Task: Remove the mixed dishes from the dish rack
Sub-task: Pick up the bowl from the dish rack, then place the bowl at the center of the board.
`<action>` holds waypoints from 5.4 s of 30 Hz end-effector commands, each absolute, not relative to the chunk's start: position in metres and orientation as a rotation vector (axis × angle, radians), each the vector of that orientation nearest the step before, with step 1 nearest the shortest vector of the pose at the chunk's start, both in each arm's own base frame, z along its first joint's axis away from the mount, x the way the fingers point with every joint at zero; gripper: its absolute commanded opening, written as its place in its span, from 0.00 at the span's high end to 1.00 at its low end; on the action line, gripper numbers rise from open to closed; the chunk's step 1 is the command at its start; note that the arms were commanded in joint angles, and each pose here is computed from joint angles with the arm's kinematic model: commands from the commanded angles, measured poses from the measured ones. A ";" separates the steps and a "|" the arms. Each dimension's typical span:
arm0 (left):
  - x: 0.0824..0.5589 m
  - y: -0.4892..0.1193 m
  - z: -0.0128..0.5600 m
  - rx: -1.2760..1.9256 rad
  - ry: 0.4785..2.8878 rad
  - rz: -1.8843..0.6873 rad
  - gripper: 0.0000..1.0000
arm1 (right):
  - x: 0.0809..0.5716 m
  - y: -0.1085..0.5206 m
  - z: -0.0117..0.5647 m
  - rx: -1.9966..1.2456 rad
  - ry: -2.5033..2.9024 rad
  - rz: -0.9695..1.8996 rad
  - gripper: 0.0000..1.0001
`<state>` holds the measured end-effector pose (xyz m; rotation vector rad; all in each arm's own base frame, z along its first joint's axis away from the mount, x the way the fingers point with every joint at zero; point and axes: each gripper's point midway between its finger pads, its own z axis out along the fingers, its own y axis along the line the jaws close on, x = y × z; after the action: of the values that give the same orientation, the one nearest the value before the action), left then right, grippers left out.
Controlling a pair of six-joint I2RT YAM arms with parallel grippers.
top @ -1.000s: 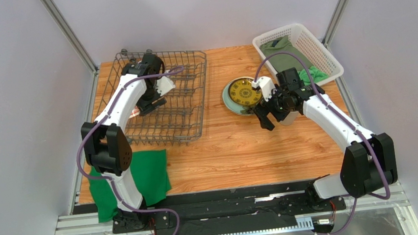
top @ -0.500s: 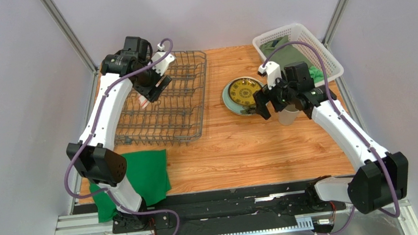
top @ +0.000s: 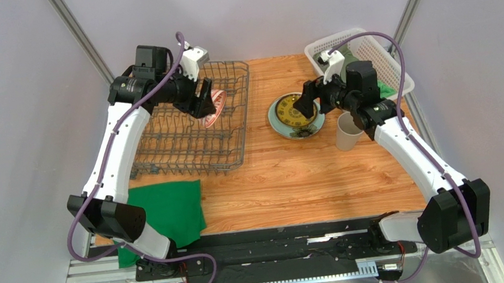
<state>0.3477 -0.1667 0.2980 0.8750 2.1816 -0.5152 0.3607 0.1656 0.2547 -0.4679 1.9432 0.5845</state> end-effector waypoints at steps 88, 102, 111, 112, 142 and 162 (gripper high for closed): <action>0.281 -0.252 0.346 0.872 1.756 -1.320 0.34 | 0.329 0.299 0.331 -0.842 1.545 0.777 1.00; 0.280 -0.248 0.344 0.901 1.748 -1.258 0.19 | 0.322 0.294 0.334 -0.852 1.529 0.767 1.00; 0.275 -0.242 0.348 0.910 1.735 -1.200 0.10 | 0.319 0.294 0.340 -0.859 1.511 0.779 1.00; 0.274 -0.241 0.348 0.910 1.735 -1.192 0.10 | 0.319 0.294 0.339 -0.859 1.513 0.777 1.00; 0.301 -0.191 0.286 0.901 1.974 -0.776 0.11 | 0.314 0.194 0.162 -1.058 2.248 0.410 1.00; 0.296 -0.195 0.262 0.948 2.040 -0.842 0.12 | 0.286 0.152 0.082 -1.317 2.503 0.374 1.00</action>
<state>0.2980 -0.1949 0.2622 0.9082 2.0616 -0.8310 0.2788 0.1583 0.0775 -1.2628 2.5462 0.3794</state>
